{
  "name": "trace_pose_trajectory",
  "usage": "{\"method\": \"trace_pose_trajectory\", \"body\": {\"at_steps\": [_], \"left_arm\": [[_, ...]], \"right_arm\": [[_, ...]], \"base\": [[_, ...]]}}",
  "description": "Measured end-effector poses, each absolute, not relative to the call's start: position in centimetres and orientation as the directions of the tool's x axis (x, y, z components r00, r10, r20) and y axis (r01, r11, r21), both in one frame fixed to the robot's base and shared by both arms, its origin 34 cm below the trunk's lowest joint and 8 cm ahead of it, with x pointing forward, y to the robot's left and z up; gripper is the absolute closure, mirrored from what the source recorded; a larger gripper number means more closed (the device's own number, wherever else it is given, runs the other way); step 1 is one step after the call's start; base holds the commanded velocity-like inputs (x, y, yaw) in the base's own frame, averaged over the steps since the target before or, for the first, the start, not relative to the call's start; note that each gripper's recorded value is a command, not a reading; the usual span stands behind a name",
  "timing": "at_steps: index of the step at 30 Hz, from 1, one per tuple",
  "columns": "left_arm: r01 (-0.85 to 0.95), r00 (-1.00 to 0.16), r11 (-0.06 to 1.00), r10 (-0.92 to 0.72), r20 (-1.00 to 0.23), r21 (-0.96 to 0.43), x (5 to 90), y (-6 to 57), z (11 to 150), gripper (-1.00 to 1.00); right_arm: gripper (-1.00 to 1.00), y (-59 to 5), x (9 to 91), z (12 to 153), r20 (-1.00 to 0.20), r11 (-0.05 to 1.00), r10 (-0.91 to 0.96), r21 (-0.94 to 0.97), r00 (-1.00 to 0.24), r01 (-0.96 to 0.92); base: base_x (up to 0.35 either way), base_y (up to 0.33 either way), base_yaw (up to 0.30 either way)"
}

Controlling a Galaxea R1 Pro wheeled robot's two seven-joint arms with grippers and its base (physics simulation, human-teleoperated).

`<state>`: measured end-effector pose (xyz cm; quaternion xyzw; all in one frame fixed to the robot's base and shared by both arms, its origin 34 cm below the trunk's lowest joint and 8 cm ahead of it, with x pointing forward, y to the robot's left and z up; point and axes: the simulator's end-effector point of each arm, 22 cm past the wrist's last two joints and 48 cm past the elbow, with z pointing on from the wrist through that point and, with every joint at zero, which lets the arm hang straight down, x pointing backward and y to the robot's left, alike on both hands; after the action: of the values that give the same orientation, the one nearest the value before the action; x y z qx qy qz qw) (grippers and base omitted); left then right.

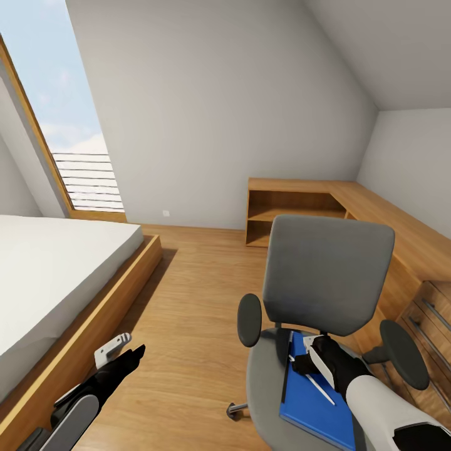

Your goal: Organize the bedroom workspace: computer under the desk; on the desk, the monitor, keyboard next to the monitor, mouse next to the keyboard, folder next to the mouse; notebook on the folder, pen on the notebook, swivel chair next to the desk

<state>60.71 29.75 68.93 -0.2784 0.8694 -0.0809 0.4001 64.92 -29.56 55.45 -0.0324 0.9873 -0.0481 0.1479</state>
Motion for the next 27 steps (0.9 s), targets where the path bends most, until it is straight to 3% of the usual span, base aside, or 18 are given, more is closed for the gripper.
{"method": "trace_pose_trajectory", "body": {"at_steps": [27], "left_arm": [[-0.420,-0.525,0.832,-0.549,-0.650,-0.363,60.70,29.77,68.92,-1.00]], "right_arm": [[-1.00,-29.56,64.93,55.45,-0.289,0.993,-0.079,-0.105,-0.954,-0.050]], "base": [[0.000,0.000,0.000]]}}
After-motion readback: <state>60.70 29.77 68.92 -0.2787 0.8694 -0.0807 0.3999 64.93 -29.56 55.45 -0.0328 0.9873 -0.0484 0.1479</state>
